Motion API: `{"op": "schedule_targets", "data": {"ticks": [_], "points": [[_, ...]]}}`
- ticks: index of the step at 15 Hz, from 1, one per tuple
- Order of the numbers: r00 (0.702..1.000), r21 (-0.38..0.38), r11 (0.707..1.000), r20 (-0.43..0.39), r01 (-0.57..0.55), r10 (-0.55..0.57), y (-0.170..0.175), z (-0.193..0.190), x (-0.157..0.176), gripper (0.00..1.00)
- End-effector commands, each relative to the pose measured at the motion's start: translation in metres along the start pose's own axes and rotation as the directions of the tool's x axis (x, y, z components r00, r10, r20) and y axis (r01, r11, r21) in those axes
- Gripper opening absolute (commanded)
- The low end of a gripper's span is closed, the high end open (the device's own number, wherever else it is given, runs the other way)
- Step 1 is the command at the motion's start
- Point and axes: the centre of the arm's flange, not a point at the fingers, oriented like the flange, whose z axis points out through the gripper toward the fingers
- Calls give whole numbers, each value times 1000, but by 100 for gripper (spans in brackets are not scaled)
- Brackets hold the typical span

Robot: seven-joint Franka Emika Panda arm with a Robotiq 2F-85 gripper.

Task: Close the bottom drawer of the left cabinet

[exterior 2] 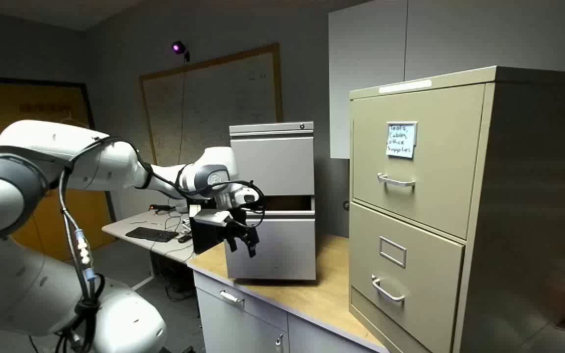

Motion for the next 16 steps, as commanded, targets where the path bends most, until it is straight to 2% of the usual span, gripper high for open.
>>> {"op": "schedule_targets", "data": {"ticks": [1,10,12,14,15,16], "points": [[1000,0,1000,0,0,0,0,0,0,100],[1000,-14,1000,-10,-19,19,1,3,8,100],[999,-3,1000,-42,-22,22,3,5,23,100],[993,21,999,-113,-32,34,8,9,44,100],[988,37,998,-148,-43,48,13,13,56,75],[983,51,997,-175,-50,59,16,17,66,75]]}}
